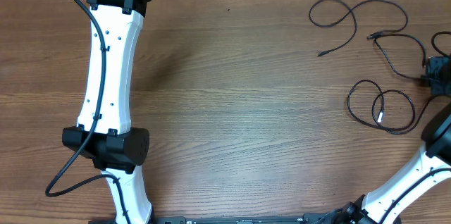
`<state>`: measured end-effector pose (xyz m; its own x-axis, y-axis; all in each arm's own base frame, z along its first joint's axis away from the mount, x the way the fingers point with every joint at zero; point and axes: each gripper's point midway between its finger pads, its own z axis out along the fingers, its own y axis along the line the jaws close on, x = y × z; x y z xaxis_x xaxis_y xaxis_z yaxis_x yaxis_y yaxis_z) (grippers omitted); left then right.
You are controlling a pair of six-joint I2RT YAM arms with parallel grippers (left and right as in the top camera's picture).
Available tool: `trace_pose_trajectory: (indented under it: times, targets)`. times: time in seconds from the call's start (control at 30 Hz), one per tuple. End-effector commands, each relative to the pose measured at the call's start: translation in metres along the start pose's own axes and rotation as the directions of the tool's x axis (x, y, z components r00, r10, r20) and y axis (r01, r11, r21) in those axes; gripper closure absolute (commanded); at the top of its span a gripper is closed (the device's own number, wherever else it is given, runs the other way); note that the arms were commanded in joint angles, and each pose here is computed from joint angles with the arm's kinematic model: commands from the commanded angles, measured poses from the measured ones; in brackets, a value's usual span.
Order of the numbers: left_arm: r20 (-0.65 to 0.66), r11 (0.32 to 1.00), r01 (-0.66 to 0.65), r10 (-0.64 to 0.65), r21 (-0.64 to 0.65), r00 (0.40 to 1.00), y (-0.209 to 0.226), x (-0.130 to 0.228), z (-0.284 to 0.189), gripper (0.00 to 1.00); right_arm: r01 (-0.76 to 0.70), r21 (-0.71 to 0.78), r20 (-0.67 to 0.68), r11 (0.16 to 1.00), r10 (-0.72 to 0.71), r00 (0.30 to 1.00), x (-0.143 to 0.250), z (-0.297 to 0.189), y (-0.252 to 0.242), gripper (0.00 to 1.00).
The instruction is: Untangle cables
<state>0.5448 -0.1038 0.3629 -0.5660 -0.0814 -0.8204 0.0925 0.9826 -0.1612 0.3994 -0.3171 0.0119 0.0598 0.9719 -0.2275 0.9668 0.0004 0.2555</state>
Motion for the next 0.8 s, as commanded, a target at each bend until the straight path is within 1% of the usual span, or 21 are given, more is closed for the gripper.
trace_pose_trajectory:
  times: [0.0, 0.23, 0.3, 0.4, 0.5, 0.53, 0.57, 0.67, 0.73, 0.77]
  targets:
    - [0.032, 0.999, 0.027, -0.028, 0.026, 0.999, -0.008, -0.01, -0.013, 0.01, 0.011, 0.047, 0.078, 0.999, -0.015, 0.997, -0.025, 0.001, -0.016, 0.91]
    - [0.02, 0.997, 0.03, -0.032, 0.077, 0.999, -0.017, -0.008, -0.013, 0.0, -0.027, 0.067, 0.139, 0.997, 0.018, 0.99, -0.065, 0.0, -0.043, 0.91]
    - [0.019, 0.996, 0.051, -0.053, 0.078, 0.998, -0.017, -0.008, -0.013, 0.0, -0.047, 0.068, 0.148, 0.997, 0.037, 0.988, -0.075, 0.0, -0.05, 0.91]
    - [0.017, 0.995, 0.069, -0.07, 0.078, 0.997, -0.017, -0.008, -0.013, 0.0, -0.072, 0.065, 0.146, 0.995, 0.062, 0.987, -0.083, 0.0, -0.059, 0.91]
    - [0.016, 0.994, 0.078, -0.08, 0.079, 0.997, -0.017, -0.008, -0.013, 0.0, -0.041, 0.04, 0.129, 0.998, 0.036, 0.991, -0.085, 0.0, -0.057, 0.91]
    - [0.016, 0.994, 0.079, -0.081, 0.081, 0.997, -0.018, -0.008, -0.013, 0.0, -0.026, 0.032, 0.127, 0.999, 0.022, 0.992, -0.085, 0.0, -0.055, 0.87]
    - [0.014, 0.993, 0.079, -0.081, 0.088, 0.997, -0.019, -0.008, -0.013, 0.0, -0.021, 0.028, 0.125, 0.999, 0.018, 0.992, -0.084, 0.0, -0.054, 0.77]
    - [0.009, 0.992, 0.079, -0.08, 0.104, 0.997, -0.022, -0.007, -0.013, 0.0, 0.054, -0.027, 0.078, 0.998, -0.052, 0.996, -0.073, 0.001, -0.04, 0.39]
    - [0.009, 0.991, 0.079, -0.08, 0.104, 0.997, -0.022, -0.007, -0.013, 0.0, 0.156, -0.108, 0.023, 0.982, -0.154, 0.988, -0.058, 0.001, -0.022, 0.25]
    - [0.009, 0.991, 0.079, -0.08, 0.104, 0.997, -0.022, -0.007, -0.013, 0.0, 0.198, -0.147, -0.001, 0.969, -0.2, 0.98, -0.049, 0.0, -0.014, 0.22]
